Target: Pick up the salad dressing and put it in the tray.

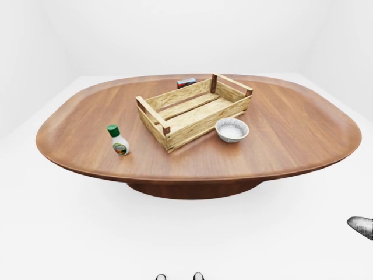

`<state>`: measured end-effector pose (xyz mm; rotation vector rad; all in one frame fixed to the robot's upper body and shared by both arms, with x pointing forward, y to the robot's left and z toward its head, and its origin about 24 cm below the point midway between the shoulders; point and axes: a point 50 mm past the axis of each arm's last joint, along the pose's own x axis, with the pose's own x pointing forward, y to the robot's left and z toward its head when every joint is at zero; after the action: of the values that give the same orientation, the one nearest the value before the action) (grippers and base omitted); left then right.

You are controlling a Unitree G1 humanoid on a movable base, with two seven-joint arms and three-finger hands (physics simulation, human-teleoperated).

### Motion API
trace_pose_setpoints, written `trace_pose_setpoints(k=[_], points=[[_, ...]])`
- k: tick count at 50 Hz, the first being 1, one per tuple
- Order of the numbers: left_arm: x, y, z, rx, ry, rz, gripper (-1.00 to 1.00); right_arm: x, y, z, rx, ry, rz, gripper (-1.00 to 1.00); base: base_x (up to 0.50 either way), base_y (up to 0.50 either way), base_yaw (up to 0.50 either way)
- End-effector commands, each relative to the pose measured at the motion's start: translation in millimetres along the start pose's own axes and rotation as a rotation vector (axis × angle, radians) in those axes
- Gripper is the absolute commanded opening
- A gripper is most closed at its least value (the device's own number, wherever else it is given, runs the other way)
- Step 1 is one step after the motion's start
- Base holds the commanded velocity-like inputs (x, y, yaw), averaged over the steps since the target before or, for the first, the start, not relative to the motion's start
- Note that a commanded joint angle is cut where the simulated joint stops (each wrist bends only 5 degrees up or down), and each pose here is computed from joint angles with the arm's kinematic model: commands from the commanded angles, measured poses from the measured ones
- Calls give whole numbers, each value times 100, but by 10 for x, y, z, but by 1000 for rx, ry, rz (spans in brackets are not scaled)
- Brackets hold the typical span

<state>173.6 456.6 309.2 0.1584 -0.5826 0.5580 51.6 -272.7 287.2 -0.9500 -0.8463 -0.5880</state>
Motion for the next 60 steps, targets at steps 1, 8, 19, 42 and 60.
trace_pose_setpoints(k=[1,8,19,42,60], points=[[-8,10,63,9,-22,0,100,22,57,4,-32,1,56,100,19,50,0],[-9,4,72,11,-27,-2,100,24,100,-10,-10,7,75,100,20,50,0],[-9,-13,71,15,-28,-7,100,11,133,-24,28,20,95,100,24,50,0],[-19,-41,35,26,-20,-21,100,-46,-134,119,404,-100,-15,100,45,19,0],[-29,-58,89,30,-44,-30,100,-55,-112,111,321,-65,50,100,50,0,0]])
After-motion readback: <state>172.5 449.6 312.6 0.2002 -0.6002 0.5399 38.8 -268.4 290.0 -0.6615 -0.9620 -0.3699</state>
